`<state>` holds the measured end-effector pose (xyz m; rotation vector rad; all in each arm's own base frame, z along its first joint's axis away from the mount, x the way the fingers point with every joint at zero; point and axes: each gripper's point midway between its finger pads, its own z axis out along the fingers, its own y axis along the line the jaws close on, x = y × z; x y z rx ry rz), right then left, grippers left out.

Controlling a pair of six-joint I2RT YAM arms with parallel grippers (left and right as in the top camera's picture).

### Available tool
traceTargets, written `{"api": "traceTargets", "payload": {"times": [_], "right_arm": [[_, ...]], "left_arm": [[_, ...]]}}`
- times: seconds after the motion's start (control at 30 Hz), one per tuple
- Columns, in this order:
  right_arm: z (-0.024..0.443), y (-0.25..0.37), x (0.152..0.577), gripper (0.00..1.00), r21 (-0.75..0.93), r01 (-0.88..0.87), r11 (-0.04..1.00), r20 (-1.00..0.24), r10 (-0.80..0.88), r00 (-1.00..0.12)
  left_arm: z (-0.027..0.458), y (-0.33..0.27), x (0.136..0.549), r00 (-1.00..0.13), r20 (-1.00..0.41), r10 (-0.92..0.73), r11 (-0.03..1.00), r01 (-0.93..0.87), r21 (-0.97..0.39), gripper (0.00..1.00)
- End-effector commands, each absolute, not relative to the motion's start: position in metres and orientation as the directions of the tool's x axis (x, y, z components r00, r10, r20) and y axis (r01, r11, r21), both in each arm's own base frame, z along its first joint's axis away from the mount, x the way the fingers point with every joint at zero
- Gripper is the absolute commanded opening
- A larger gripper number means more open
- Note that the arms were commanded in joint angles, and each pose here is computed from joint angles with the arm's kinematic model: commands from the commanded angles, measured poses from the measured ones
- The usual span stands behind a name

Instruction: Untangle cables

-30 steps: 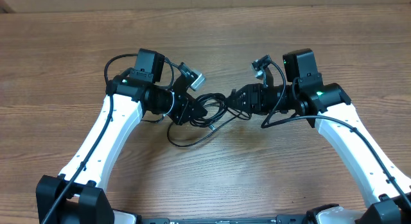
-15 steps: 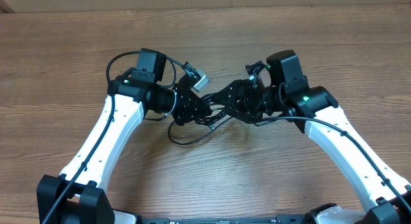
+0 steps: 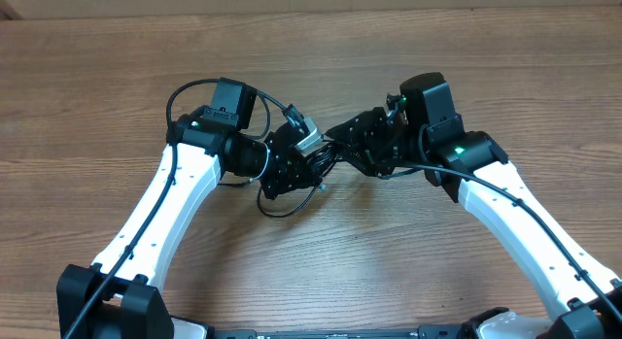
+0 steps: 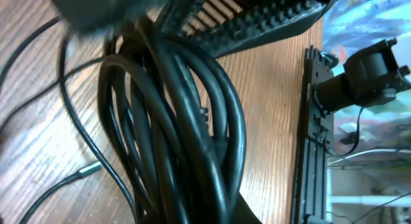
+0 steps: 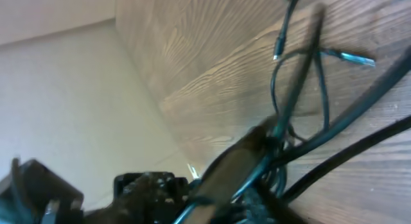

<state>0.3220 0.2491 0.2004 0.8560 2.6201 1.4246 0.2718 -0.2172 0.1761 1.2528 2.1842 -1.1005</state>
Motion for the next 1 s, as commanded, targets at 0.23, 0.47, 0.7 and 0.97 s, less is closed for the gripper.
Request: {"api": "traceTargets", "payload": {"times": [0.23, 0.47, 0.7, 0.97], "right_arm": [[0.200, 0.271, 0.320, 0.04, 0.804, 0.341, 0.487, 0.126, 0.421, -0.898], [0.198, 0.246, 0.336, 0.04, 0.794, 0.401, 0.456, 0.154, 0.487, -0.860], [0.200, 0.239, 0.334, 0.04, 0.718, 0.629, 0.297, 0.397, 0.567, -0.721], [0.202, 0.241, 0.331, 0.04, 0.690, 0.676, 0.258, 0.460, 0.565, -0.685]], "left_arm": [[0.184, -0.230, 0.261, -0.402, -0.729, 0.555, 0.166, 0.911, -0.376, 0.05], [0.167, -0.215, 0.273, -0.488, -0.639, 0.595, 0.312, 0.873, -0.376, 0.27], [0.173, -0.221, 0.269, -0.507, -0.648, 0.568, 0.294, 0.861, -0.416, 0.35], [0.179, -0.225, 0.266, -0.528, -0.656, 0.540, 0.274, 0.847, -0.455, 0.56]]}}
